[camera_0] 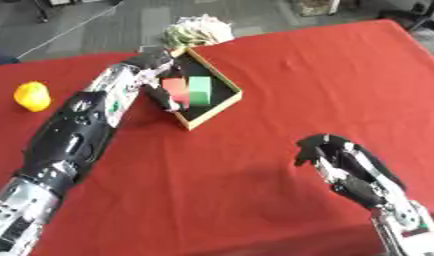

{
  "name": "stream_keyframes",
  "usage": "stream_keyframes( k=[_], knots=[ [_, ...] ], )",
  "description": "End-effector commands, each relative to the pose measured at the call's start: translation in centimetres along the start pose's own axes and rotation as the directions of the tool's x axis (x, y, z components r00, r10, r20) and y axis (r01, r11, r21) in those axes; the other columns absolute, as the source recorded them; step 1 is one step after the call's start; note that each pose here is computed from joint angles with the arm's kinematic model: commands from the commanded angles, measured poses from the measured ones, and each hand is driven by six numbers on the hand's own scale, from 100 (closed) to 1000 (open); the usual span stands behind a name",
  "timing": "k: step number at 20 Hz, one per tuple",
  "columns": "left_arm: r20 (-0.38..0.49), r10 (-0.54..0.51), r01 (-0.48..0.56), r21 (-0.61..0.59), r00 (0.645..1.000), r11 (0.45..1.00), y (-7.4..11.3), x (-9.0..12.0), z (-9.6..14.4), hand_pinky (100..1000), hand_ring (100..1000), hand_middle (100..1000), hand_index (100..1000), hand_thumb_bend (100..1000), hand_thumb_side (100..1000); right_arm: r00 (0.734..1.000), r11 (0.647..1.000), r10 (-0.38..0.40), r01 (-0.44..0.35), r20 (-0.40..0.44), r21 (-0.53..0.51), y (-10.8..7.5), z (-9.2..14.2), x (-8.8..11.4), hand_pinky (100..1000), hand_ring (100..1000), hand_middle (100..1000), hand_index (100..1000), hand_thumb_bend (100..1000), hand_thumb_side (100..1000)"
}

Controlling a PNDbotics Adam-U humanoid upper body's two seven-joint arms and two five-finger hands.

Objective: Pick up objects on the table and place them in the box.

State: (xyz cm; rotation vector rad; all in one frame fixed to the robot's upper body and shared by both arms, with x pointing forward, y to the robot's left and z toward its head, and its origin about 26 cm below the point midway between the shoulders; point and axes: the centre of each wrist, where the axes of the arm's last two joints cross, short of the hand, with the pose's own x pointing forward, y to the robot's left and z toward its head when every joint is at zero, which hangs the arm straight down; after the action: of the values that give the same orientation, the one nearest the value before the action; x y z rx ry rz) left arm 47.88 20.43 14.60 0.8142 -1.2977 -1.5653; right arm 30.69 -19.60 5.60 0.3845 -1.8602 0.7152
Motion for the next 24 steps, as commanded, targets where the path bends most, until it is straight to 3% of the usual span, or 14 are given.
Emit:
stream_keyframes(
  k=[1,6,10,13,17,24],
  knots=[
    [0.021,-0.008,0.007,0.02,1.0,1.0,0.9,0.7,-0.2,689,569,529,701,386,186,1.0,1.0,0.005,-0.005,0.024,0.006,-0.1,-0.5,0.5,731,582,541,717,100,424],
    [0.024,-0.014,0.013,0.035,1.0,0.999,0.6,1.2,-0.4,727,625,625,786,444,178,1.0,1.0,0.004,-0.004,0.022,0.009,-0.1,-0.5,0.4,731,582,541,716,100,424],
    [0.009,-0.051,0.05,0.089,0.999,0.995,1.1,1.3,-0.3,783,719,750,858,519,162,1.0,1.0,0.005,-0.006,0.021,0.009,-0.1,-0.5,0.4,731,582,541,716,100,424],
    [-0.012,-0.075,0.076,0.157,0.997,0.985,1.6,1.3,-0.1,812,761,794,882,556,248,1.0,1.0,0.005,-0.005,0.02,0.011,-0.1,-0.5,0.4,731,582,541,716,100,425],
    [-0.031,-0.058,0.063,0.239,0.998,0.969,1.9,0.9,0.2,823,774,814,894,568,315,1.0,1.0,0.006,-0.006,0.018,0.009,-0.1,-0.5,0.3,731,582,540,716,100,424],
    [-0.086,-0.003,0.035,0.379,0.996,0.925,2.7,-0.9,1.2,805,745,774,861,521,241,1.0,1.0,0.011,-0.011,0.014,0.001,-0.3,-0.4,0.2,732,582,540,717,100,422]
  ],
)
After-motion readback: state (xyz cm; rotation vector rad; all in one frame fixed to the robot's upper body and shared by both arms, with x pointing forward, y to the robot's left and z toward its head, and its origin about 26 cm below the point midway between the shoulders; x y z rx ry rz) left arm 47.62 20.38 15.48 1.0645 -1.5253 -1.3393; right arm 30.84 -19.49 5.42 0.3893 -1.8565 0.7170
